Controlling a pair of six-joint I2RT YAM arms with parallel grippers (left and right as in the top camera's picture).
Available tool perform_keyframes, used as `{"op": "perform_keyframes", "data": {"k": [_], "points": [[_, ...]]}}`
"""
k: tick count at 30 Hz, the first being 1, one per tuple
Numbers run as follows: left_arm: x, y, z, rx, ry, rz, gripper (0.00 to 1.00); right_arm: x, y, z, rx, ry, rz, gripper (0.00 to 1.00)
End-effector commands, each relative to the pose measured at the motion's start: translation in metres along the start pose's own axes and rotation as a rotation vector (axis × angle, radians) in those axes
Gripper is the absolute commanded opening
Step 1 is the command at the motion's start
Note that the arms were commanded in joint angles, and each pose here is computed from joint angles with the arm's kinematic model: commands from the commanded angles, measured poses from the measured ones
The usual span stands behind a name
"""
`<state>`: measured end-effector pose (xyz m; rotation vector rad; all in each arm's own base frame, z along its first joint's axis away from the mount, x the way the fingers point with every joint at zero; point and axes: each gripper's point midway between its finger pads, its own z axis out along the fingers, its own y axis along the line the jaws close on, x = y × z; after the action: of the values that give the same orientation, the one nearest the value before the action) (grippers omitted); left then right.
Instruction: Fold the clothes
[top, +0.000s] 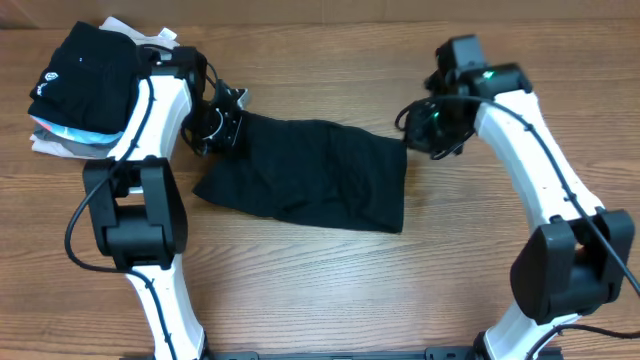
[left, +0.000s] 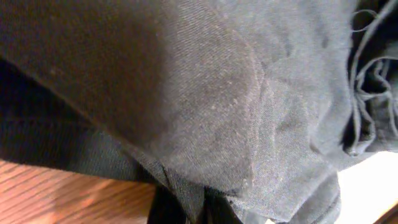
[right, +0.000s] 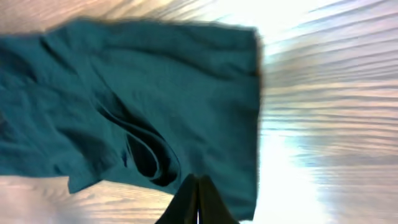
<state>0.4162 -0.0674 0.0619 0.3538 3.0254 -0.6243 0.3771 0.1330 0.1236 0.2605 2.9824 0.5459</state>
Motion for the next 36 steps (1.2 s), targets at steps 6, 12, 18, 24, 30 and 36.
{"op": "perform_keyframes", "data": {"k": [6,12,18,24,30,36], "points": [[-0.015,-0.028,-0.056,-0.053,-0.136,0.050,0.04,0.053,0.009,0.073,-0.116,0.127,0.002,0.04],[-0.012,-0.056,-0.067,-0.052,-0.156,0.102,0.04,0.069,-0.013,0.111,-0.103,0.156,0.034,0.04],[-0.008,-0.099,-0.048,-0.068,-0.108,0.192,0.04,0.074,-0.023,0.137,-0.090,0.204,0.054,0.04],[-0.001,-0.143,-0.024,-0.161,-0.067,0.295,0.04,0.077,-0.024,0.143,-0.094,0.223,0.058,0.04],[-0.007,-0.194,-0.004,-0.157,-0.116,0.393,0.04,0.077,-0.024,0.142,-0.093,0.223,0.058,0.04],[-0.013,-0.224,0.021,-0.135,-0.143,0.429,0.04,0.078,-0.025,0.142,-0.091,0.225,0.058,0.04]]}}
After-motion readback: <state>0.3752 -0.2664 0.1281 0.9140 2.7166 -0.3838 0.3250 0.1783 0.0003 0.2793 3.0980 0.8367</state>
